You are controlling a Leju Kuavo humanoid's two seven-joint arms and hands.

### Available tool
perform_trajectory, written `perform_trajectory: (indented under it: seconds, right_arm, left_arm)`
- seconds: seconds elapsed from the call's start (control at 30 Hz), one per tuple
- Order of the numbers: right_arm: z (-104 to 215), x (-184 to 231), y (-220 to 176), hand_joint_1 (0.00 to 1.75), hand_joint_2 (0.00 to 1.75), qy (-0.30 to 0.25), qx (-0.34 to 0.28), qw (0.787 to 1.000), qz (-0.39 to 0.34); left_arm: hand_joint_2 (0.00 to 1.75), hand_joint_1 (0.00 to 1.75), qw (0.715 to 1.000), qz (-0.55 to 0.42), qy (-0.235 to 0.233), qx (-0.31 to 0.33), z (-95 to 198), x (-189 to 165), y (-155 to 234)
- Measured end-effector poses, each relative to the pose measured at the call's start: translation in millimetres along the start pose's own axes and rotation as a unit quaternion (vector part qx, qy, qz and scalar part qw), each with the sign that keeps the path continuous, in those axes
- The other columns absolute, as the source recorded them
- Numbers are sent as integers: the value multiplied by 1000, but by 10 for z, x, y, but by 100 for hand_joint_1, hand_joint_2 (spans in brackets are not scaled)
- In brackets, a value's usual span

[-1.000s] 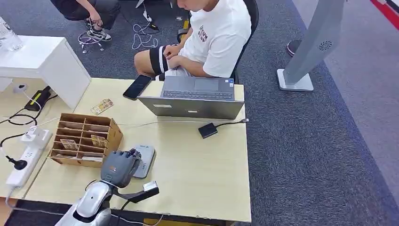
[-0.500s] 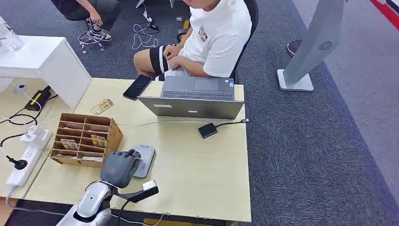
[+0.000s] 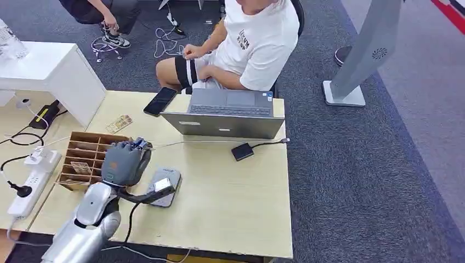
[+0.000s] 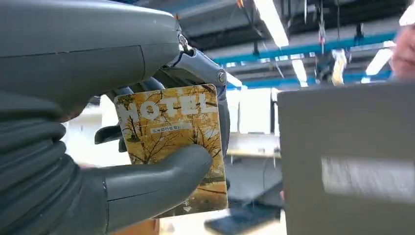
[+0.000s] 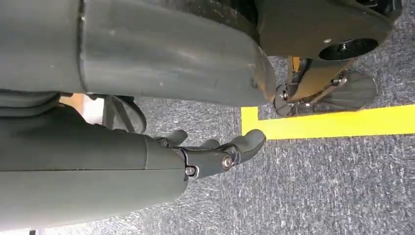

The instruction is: Pass the card to the sensor for recognition and then transmit it.

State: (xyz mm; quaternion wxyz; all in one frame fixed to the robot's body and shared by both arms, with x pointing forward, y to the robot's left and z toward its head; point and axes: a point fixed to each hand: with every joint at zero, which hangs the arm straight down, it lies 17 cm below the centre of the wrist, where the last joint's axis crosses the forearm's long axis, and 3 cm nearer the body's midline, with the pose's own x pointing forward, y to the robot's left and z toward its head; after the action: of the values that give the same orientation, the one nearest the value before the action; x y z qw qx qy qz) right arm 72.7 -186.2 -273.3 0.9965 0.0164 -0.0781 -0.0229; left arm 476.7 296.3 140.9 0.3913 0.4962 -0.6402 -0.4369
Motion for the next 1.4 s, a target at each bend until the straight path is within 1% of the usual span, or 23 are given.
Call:
perform_trajectory:
  seconds: [0.17,0.37,0.5,0.6,0.8,0.83,0.87,0.9,1.1,1.4]
  right_arm:
    - [2,0,14,0,0,-1,4,1000,5]
    - [1,20,1,0,0,-3,6,1000,7]
    - [-2,32,-19,0,0,-4,6,1000,7]
    - [-1,34,-18,0,0,-3,7,1000,7]
    - [-4,30,-37,0,0,-2,2,1000,7]
    - [-5,28,-40,0,0,-1,2,1000,7]
    - [-5,24,-41,0,0,0,1,1000,7]
    - [-6,22,-45,0,0,1,1,1000,7]
    - [-7,11,-53,0,0,4,-1,1000,6]
    - [-8,7,-63,0,0,6,-1,1000,3]
  left_arm:
    - [175,175,999,-15,6,34,-269,-162,313]
    - [175,175,994,-69,12,81,-946,-539,1021]
    - [175,175,991,-86,22,99,-1258,-683,1356]
    - [175,175,990,-86,28,104,-1328,-732,1431]
    - [175,175,991,-78,42,100,-1322,-820,1371]
    - [175,145,991,-77,43,98,-1317,-831,1357]
    - [175,145,991,-77,44,98,-1314,-839,1348]
    - [175,0,991,-77,45,98,-1312,-846,1347]
    - [175,0,992,-76,55,89,-1246,-884,1235]
    - [175,0,993,-74,56,78,-1157,-884,1100]
